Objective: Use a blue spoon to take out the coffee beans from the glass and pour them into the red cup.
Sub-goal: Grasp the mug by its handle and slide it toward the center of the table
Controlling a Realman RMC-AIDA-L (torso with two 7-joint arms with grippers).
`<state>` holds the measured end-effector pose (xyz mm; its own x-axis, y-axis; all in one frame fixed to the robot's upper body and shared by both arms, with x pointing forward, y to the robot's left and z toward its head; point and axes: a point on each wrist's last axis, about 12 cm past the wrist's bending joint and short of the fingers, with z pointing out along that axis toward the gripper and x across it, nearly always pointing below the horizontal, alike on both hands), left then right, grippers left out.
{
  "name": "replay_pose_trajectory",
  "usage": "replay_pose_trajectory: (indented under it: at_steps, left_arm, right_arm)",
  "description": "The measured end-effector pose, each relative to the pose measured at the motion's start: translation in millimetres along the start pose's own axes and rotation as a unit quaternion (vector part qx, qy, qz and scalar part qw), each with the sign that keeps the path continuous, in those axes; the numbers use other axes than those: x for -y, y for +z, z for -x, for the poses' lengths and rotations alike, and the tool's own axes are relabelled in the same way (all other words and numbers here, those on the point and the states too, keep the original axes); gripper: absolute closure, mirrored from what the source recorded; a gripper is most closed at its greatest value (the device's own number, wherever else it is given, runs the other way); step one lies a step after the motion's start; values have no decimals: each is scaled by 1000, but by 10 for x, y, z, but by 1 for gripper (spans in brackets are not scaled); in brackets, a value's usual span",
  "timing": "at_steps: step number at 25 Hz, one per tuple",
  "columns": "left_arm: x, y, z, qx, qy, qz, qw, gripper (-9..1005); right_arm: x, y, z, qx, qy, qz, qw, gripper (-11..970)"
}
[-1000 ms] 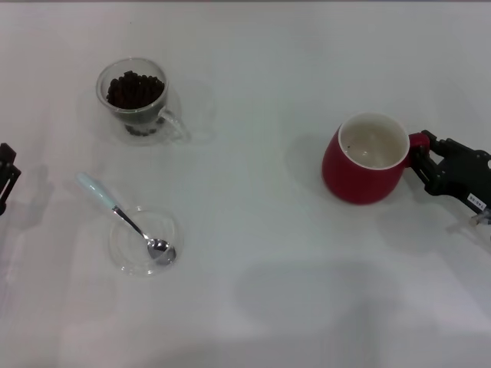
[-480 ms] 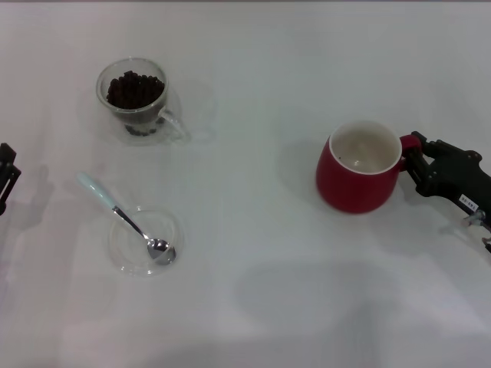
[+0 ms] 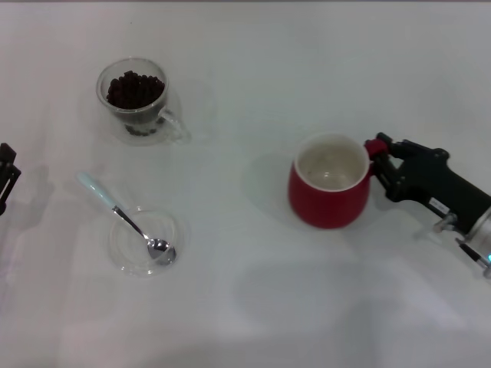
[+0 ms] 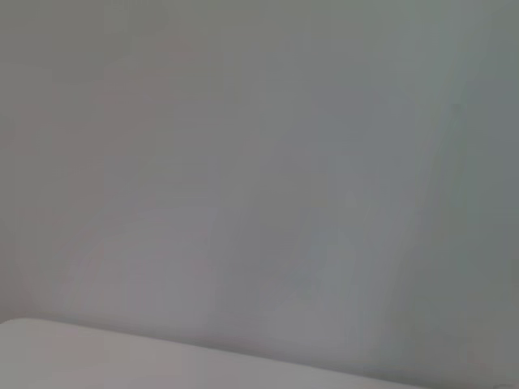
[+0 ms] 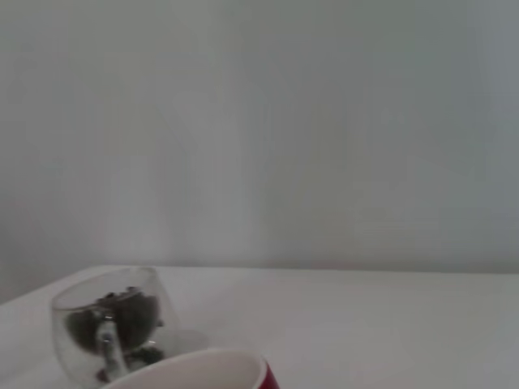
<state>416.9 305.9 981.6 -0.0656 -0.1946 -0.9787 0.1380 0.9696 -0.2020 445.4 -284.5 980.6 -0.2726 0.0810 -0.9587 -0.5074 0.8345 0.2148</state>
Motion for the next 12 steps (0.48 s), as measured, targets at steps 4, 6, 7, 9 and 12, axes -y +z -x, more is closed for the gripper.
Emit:
replay_pose_trajectory:
  at_steps: [4, 6, 7, 9, 12]
  left_arm:
    - [0, 0, 0, 0, 0, 0, 1000, 122]
    - [0, 0, 0, 0, 0, 0, 1000, 122]
    - [1, 1, 0, 0, 0, 0, 1000, 122]
    - [2, 6, 2, 0, 0, -1, 1000, 122]
    - [5, 18, 6, 1, 0, -2, 1000, 123]
  right_arm:
    - [-86, 86, 4, -2, -8, 17, 1000, 759]
    - [-125, 132, 0, -7, -11, 25, 1000, 759]
    - [-146, 155, -2, -10, -13, 29, 999, 758]
    - [-187, 188, -10, -14, -17, 35, 999, 758]
    - [-251, 229, -13, -18, -22, 51, 998, 760]
